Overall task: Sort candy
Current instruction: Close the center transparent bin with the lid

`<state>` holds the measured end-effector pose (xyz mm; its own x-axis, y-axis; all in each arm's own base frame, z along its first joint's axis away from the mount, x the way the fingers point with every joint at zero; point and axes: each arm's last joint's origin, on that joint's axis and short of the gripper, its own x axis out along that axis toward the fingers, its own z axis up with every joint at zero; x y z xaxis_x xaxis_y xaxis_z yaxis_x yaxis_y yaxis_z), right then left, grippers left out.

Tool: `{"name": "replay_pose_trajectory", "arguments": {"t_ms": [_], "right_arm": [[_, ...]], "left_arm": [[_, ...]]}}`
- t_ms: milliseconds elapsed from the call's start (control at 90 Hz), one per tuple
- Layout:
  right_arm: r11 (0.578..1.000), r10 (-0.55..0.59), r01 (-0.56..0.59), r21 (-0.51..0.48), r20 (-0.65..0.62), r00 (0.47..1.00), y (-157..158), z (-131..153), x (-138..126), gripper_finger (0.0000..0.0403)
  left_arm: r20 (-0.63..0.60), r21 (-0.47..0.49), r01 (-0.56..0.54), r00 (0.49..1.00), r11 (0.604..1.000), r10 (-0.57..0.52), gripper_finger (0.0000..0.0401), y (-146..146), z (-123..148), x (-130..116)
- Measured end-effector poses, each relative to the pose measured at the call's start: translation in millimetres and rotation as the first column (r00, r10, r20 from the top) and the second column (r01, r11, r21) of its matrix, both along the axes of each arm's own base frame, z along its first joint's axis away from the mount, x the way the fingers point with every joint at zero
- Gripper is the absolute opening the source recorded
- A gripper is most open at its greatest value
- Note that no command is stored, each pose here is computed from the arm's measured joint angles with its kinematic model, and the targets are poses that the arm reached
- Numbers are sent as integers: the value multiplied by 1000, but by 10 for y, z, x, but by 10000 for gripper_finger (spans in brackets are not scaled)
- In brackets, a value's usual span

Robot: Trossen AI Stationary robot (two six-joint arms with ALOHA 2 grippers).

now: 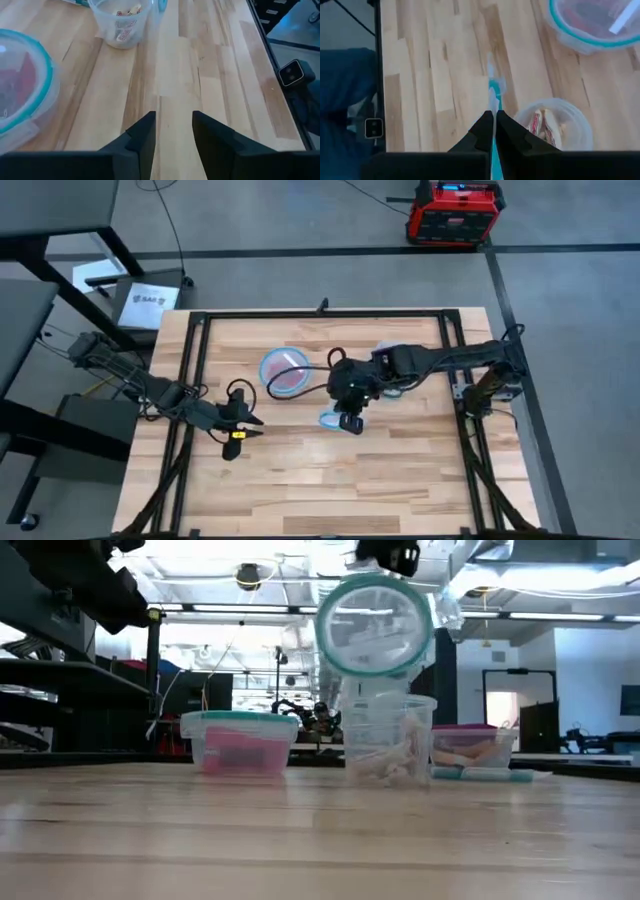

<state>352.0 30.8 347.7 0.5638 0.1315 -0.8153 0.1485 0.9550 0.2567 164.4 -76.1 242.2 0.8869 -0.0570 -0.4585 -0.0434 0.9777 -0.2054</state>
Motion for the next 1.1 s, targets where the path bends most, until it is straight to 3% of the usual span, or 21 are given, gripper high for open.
{"name": "replay_pose_trajectory", "arguments": {"t_ms": [456,733,867,1100], "right_arm": [[997,-82,83,-1,-104,991,-527,-246,-86,0],[993,-57,42,-110,-137,989,-706,-405,-79,5],[993,-44,37,-114,-64,997,-699,-365,-18,38],[993,-18,7,-117,-87,996,-652,-485,-14,137]], "left_arm": [[-11,-11,0,1000,1000,0,113,0,-9,-4],[-11,-11,0,1000,1000,0,113,0,-9,-4],[-11,-11,0,1000,1000,0,113,0,-8,-4],[-12,-11,0,1000,1000,0,113,0,-9,-4]]}}
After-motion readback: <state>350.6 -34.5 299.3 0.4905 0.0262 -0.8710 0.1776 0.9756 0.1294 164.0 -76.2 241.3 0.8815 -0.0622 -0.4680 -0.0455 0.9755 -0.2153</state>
